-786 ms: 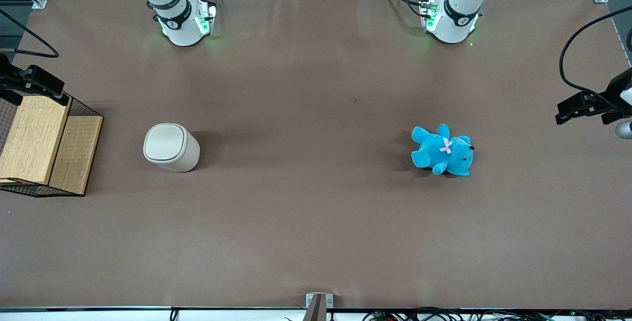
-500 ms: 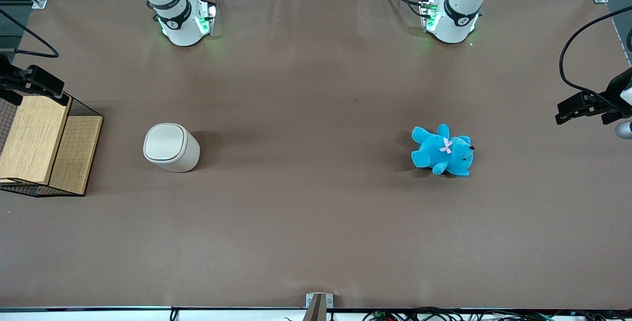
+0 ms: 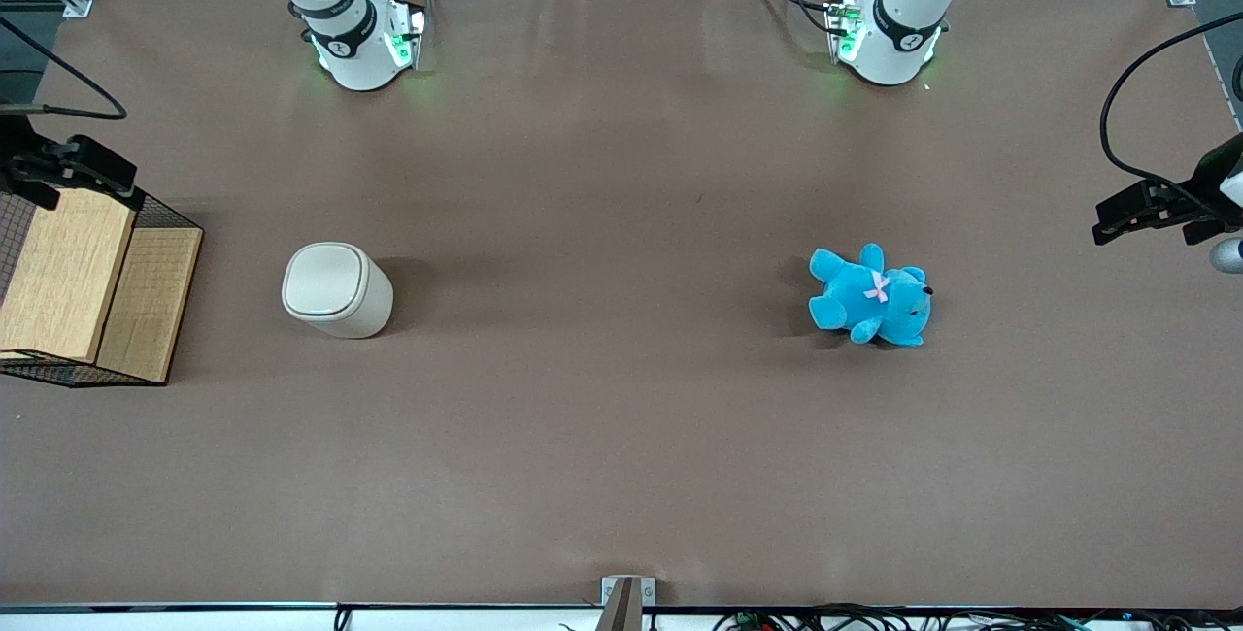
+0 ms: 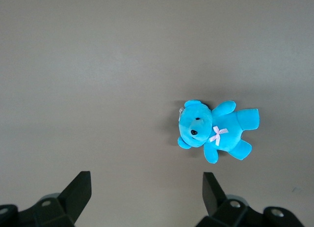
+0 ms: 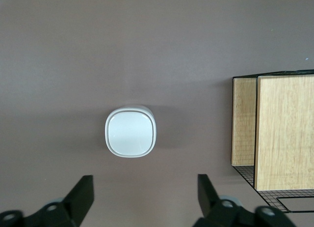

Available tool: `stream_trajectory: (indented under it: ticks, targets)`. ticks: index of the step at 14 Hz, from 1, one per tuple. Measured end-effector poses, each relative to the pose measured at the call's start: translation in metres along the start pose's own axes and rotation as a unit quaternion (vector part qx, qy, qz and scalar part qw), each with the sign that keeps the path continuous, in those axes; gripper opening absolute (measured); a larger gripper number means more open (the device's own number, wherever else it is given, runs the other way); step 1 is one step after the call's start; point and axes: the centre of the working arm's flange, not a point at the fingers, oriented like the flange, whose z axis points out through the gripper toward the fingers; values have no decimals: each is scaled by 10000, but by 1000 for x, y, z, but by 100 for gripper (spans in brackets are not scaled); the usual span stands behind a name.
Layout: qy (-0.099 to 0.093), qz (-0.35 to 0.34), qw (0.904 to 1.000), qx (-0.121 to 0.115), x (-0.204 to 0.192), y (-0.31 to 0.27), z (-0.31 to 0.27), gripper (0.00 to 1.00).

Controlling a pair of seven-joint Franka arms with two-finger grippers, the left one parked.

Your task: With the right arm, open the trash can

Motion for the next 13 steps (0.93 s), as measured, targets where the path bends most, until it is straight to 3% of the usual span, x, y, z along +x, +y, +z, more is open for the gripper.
stream_trajectory:
  ticks: [6,8,11,13]
  targets:
    - [-679,-166,9976,-16,12,-20,69,19]
    - [-899,-233,9957,-36,18,-29,94,1]
    - [-1157,-348,9927,-68,27,-45,127,1]
    - [-1268,-382,9912,41,33,-54,146,1]
